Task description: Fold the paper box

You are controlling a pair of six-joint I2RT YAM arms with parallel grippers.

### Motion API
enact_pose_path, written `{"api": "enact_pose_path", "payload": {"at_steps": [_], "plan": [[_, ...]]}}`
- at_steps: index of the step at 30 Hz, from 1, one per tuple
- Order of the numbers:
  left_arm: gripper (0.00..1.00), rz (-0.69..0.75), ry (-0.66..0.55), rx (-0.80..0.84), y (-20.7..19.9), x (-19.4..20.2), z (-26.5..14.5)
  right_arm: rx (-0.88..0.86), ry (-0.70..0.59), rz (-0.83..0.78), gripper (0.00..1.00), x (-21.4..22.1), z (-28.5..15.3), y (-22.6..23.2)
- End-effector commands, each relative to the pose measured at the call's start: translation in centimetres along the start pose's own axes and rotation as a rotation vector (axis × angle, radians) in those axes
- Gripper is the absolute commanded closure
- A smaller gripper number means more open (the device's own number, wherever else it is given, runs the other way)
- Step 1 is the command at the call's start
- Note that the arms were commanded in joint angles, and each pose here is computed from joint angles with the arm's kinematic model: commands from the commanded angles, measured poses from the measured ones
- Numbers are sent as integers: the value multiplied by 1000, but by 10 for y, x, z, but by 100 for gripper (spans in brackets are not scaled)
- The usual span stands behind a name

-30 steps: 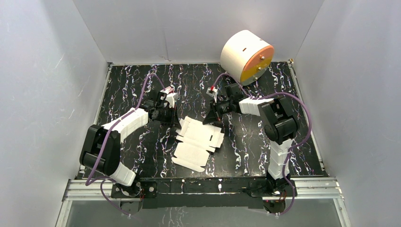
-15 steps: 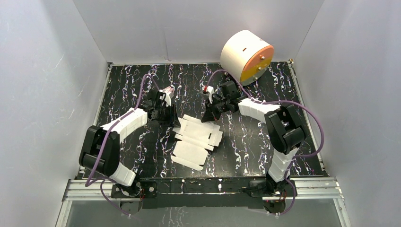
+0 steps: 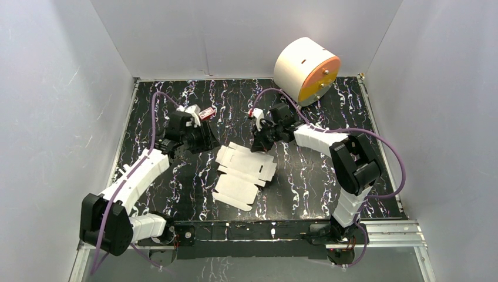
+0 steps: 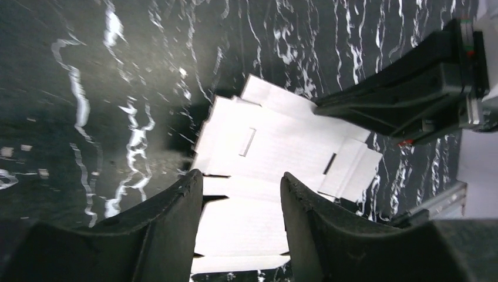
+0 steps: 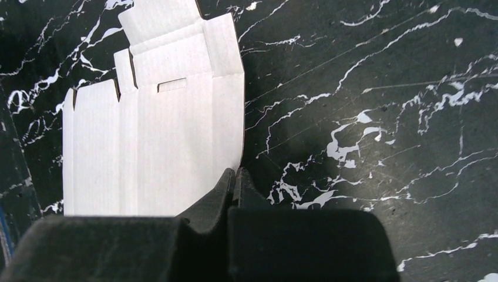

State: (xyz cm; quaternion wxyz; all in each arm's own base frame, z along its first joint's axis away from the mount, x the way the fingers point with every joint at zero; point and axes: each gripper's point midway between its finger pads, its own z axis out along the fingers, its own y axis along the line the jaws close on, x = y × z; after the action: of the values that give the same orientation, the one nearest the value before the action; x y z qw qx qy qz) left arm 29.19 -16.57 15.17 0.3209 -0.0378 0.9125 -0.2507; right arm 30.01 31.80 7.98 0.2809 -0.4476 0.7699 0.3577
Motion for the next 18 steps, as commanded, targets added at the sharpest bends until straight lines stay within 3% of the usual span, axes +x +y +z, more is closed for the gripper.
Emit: {"api": "enact_pose_path", "payload": {"at_steps": [1,9,18], "plan": [[52,-78,144,95,-17,49,14,17,-46,52,98,-3,3,-5],[53,-139,224,46,2,85,30,-60,-54,220,92,24,11,-11],[58,-171,299,7,18,112,46,-209,-57,358,75,35,8,-11]]}}
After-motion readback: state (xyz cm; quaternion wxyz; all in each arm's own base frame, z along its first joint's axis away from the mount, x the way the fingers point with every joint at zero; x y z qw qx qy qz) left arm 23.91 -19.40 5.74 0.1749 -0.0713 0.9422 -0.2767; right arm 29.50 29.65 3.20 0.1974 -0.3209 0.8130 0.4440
